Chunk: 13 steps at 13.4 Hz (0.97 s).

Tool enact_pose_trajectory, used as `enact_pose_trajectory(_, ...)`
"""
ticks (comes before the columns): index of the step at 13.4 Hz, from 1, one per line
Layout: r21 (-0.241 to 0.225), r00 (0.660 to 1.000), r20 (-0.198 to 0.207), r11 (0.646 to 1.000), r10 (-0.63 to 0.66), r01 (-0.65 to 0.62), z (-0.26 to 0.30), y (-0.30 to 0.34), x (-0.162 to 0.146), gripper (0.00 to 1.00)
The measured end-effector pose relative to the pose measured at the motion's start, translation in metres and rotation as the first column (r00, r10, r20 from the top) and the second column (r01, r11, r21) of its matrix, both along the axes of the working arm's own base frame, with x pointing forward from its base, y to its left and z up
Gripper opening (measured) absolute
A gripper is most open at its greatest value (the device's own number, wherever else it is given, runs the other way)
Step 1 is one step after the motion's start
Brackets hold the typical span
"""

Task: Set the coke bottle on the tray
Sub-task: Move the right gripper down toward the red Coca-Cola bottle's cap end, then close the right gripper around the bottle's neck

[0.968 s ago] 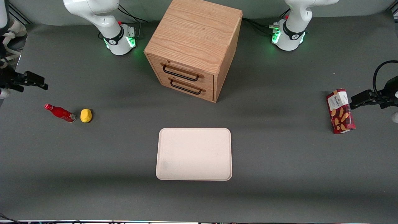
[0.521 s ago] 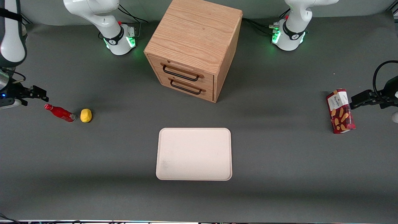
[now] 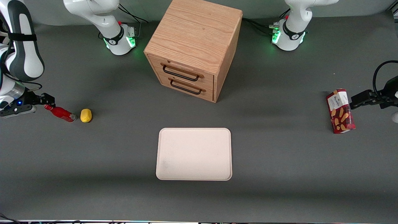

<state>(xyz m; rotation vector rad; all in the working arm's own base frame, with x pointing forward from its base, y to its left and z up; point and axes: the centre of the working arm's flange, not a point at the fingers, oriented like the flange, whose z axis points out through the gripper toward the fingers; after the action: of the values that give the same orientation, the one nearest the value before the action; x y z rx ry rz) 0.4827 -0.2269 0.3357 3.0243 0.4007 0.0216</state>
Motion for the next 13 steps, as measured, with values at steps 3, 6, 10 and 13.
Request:
enact_pose_trajectory(3, 0.001, 1.000, 0.011, 1.000, -0.003, 0.003, -0.018, 0.003, -0.009, 1.00)
enact_pose_trajectory(6, 0.002, 1.000, 0.008, 1.000, 0.001, -0.001, -0.024, 0.004, -0.014, 1.00)
enact_pose_trajectory(10, 0.001, 1.000, 0.007, 1.000, 0.003, -0.003, -0.023, -0.001, -0.016, 0.64)
enact_pose_trajectory(13, 0.006, 1.000, 0.005, 1.000, 0.003, -0.003, -0.023, 0.000, -0.016, 0.35)
